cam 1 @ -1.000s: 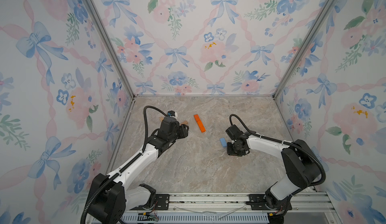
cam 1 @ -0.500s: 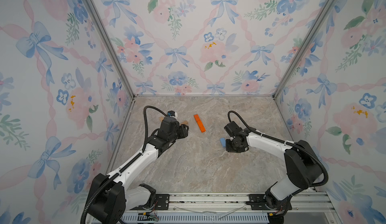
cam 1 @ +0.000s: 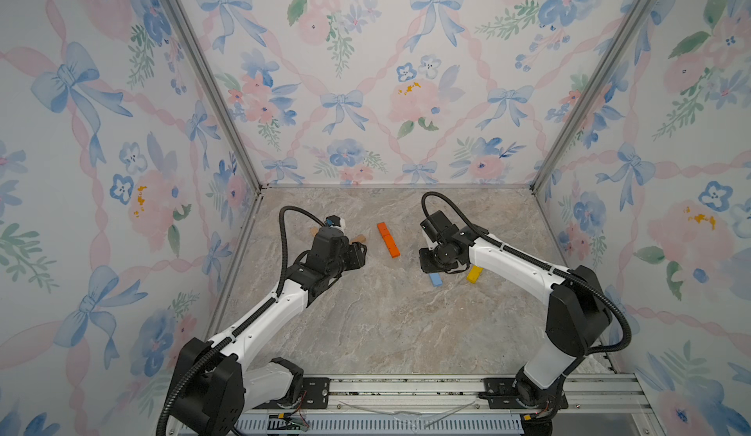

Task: Assemble the letter v with building blocks
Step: Assemble the building block at the center of the board.

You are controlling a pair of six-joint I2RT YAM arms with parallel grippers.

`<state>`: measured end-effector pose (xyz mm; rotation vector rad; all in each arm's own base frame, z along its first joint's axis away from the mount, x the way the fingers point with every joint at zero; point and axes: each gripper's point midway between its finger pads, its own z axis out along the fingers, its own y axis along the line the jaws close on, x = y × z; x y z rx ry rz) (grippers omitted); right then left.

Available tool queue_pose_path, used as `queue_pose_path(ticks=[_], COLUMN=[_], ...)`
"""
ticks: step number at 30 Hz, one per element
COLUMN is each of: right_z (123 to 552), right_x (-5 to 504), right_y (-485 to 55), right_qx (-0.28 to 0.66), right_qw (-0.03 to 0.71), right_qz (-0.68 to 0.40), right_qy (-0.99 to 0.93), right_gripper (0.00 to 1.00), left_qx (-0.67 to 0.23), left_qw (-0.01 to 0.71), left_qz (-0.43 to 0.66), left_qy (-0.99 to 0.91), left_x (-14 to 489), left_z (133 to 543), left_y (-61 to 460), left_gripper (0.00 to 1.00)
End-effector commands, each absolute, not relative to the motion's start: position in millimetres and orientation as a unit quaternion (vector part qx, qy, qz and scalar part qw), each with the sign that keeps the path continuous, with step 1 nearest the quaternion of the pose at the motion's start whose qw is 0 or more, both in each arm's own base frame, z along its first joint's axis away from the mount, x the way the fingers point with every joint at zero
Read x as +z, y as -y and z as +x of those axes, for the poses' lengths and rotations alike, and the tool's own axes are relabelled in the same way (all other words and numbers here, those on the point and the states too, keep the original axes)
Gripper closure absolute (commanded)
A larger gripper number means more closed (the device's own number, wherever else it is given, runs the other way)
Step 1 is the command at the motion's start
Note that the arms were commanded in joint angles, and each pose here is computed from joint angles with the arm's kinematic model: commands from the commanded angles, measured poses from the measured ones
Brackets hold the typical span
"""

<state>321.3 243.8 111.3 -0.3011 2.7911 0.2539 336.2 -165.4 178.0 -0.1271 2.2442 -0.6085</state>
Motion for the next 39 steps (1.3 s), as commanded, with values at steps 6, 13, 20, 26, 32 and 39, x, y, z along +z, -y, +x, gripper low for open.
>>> queue_pose_path(ticks=[6,13,20,26,32,39], right_z=[327,337,344,349,355,365], right_x=[111,106,87,67,48,30], right_y=[-273,-291,-298,-304,-307,-308], right_qx=[0.092,0.093,0.079,0.070,0.057,0.045], right_qw=[0.130,0.125,0.105,0.091,0.081,0.075], right_qz=[-0.173,-0.195,-0.208,-0.212,-0.228,-0.246], right_qy=[-0.972,-0.968,-0.969,-0.970,-0.969,-0.965], right_gripper=[0.89,0.89,0.90,0.90,0.89,0.89], left_qx=[-0.235,-0.223,-0.213,-0.209,-0.200,-0.196], left_qw=[0.406,0.412,0.414,0.412,0.417,0.415], left_qz=[-0.056,-0.059,-0.065,-0.068,-0.071,-0.074], left_qy=[-0.882,-0.881,-0.883,-0.884,-0.884,-0.886], left_x=[188,189,185,183,184,181], left_z=[338,336,335,337,338,340], left_y=[162,157,152,150,147,146], left_gripper=[0.45,0.45,0.45,0.46,0.46,0.47])
